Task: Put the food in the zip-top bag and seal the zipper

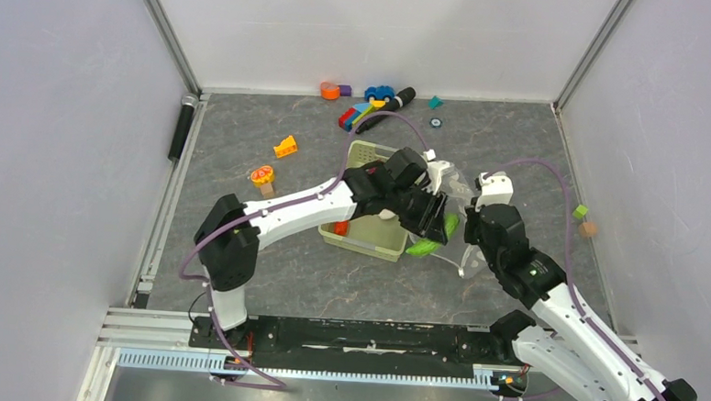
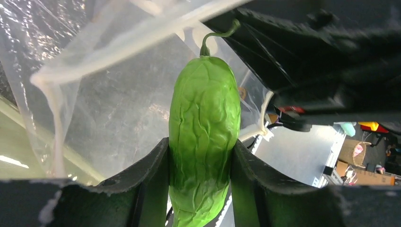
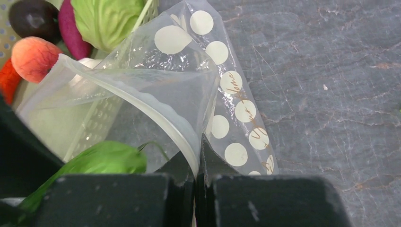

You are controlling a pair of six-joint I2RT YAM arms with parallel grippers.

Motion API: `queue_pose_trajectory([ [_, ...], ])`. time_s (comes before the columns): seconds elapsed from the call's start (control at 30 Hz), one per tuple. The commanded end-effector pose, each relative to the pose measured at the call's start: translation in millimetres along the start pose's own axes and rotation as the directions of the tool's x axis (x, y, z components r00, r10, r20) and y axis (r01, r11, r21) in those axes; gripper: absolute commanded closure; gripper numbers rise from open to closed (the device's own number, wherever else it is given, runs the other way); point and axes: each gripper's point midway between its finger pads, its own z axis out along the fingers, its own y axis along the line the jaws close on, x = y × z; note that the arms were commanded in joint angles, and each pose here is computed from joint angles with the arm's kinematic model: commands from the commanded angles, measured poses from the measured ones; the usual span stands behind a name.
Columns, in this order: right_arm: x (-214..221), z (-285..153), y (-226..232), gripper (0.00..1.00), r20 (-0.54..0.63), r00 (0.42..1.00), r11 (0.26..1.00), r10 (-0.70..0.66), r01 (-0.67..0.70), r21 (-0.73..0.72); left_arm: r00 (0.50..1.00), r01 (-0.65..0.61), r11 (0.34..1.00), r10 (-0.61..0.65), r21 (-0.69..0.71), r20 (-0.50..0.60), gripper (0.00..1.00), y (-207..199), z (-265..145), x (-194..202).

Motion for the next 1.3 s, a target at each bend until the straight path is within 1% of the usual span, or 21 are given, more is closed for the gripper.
queue_pose_trajectory([
  [0.0, -19, -4, 15, 1.00, 0.093, 0.996, 0.995, 0.017, -0.008, -0.101, 0.996, 0.083, 0.993, -0.085, -0.079, -0.020, 0.89, 6, 7, -9],
  [0.13, -20, -6, 21, 0.99, 0.101, 0.995, 0.990, 0.018, -0.004, -0.138, 0.990, 0.134, 0.980, -0.127, -0.146, 0.054, 0.90, 15, 10, -25],
  [0.23, -18, -5, 22, 0.99, 0.093, 0.995, 0.990, 0.020, -0.006, -0.142, 0.975, 0.191, 0.963, -0.164, -0.191, 0.149, 0.89, 21, 6, -42],
  [0.37, -16, -3, 23, 0.98, 0.084, 0.996, 0.990, 0.039, -0.028, -0.137, 0.934, 0.294, 0.934, -0.234, -0.204, 0.270, 0.90, 27, 7, -62],
  [0.47, -13, -2, 23, 0.97, 0.075, 0.995, 0.990, 0.060, -0.049, -0.133, 0.893, 0.370, 0.906, -0.286, -0.205, 0.346, 0.93, 33, 12, -72],
  [0.53, -10, -1, 23, 0.96, 0.069, 0.996, 0.990, 0.065, -0.055, -0.132, 0.876, 0.394, 0.897, -0.299, -0.202, 0.378, 0.94, 34, 17, -76],
  [0.6, -9, 0, 23, 0.96, 0.064, 0.996, 0.990, 0.069, -0.061, -0.128, 0.862, 0.405, 0.890, -0.295, -0.209, 0.413, 0.94, 35, 20, -80],
  [0.67, -8, 0, 24, 0.95, 0.059, 0.996, 0.990, 0.073, -0.064, -0.129, 0.855, 0.406, 0.889, -0.288, -0.211, 0.432, 0.82, 33, 21, -84],
  [0.7, -8, 0, 23, 0.95, 0.059, 0.996, 0.990, 0.074, -0.066, -0.128, 0.855, 0.402, 0.892, -0.285, -0.206, 0.434, 0.71, 32, 20, -85],
  [0.73, -7, 0, 23, 0.95, 0.057, 0.996, 0.990, 0.075, -0.068, -0.128, 0.855, 0.399, 0.894, -0.281, -0.206, 0.435, 0.57, 32, 21, -84],
  [0.77, -7, 0, 23, 0.95, 0.058, 0.995, 0.989, 0.076, -0.068, -0.128, 0.858, 0.388, 0.899, -0.273, -0.201, 0.435, 0.39, 29, 20, -85],
  [0.8, -8, 0, 23, 0.95, 0.060, 0.995, 0.990, 0.078, -0.070, -0.125, 0.863, 0.375, 0.906, -0.262, -0.199, 0.431, 0.29, 27, 19, -84],
  [0.83, -8, 0, 21, 0.95, 0.062, 0.995, 0.990, 0.081, -0.073, -0.119, 0.867, 0.366, 0.910, -0.257, -0.196, 0.427, 0.22, 26, 19, -83],
  [1.0, -8, 0, 15, 0.92, 0.069, 0.994, 0.993, 0.089, -0.084, -0.081, 0.902, 0.273, 0.953, -0.208, -0.127, 0.377, 0.04, 4, 17, -71],
  [1.07, -8, 0, 12, 0.92, 0.069, 0.993, 0.994, 0.091, -0.086, -0.067, 0.923, 0.211, 0.971, -0.158, -0.117, 0.352, 0.00, -7, 14, -64],
  [1.17, -7, 1, 6, 0.92, 0.067, 0.994, 0.995, 0.092, -0.090, -0.031, 0.949, 0.115, 0.988, -0.078, -0.104, 0.307, 0.00, -20, 5, -51],
  [1.27, -3, 2, -1, 0.92, 0.051, 0.995, 0.996, 0.090, -0.091, 0.014, 0.959, 0.038, 0.992, -0.004, -0.117, 0.283, 0.00, -22, -11, -38],
])
